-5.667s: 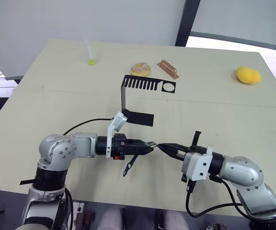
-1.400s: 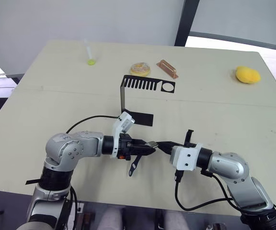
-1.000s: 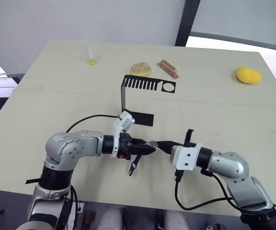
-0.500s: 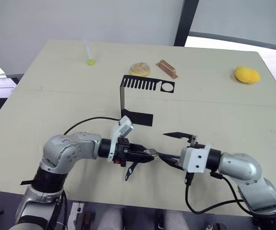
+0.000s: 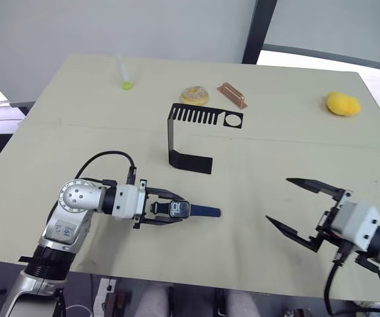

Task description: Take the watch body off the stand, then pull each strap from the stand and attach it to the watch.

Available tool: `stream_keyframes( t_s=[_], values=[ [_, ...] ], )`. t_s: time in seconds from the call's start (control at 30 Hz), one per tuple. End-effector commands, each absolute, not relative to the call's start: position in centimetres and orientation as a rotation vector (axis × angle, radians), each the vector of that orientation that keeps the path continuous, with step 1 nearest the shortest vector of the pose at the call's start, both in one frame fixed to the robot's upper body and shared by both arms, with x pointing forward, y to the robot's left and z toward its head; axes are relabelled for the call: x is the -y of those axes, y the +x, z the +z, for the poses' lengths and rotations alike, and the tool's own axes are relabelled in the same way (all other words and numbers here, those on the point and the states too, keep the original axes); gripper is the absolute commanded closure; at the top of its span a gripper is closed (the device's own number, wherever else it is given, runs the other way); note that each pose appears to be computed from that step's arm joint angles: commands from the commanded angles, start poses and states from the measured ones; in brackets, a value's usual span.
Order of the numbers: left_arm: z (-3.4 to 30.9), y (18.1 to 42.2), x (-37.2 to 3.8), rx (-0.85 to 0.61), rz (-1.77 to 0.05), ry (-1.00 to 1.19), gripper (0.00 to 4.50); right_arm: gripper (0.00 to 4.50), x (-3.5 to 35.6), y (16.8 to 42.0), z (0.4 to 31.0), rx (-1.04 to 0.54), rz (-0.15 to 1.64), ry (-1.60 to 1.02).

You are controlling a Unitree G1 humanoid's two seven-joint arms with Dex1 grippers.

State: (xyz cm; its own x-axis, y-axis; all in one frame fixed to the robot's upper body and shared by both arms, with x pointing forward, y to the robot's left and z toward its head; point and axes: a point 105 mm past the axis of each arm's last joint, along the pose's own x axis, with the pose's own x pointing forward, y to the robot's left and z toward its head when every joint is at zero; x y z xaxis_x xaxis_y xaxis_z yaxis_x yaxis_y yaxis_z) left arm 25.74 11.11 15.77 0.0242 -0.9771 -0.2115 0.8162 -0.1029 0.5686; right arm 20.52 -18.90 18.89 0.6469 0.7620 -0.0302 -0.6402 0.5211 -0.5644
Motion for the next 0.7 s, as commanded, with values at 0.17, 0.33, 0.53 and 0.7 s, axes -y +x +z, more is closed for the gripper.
stream_keyframes(
  t_s=[0.17,0.33,0.53,0.7],
  values=[
    [16.8,25.8,-9.1,0.466,-1.586,0.699,2.92,0.01,19.4,18.8,20.8,0.271,0.85,-0.434],
    [15.4,27.3,-4.8,0.341,-1.607,0.579,2.92,0.01,19.2,18.5,20.4,0.229,0.894,-0.405],
    [11.0,28.3,-1.4,0.1,-1.622,0.59,2.92,0.01,19.0,18.1,19.3,0.164,0.942,-0.374],
    [9.1,28.6,-1.9,0.01,-1.589,0.653,2.92,0.01,19.4,17.9,18.0,0.124,0.941,-0.345]
  ],
)
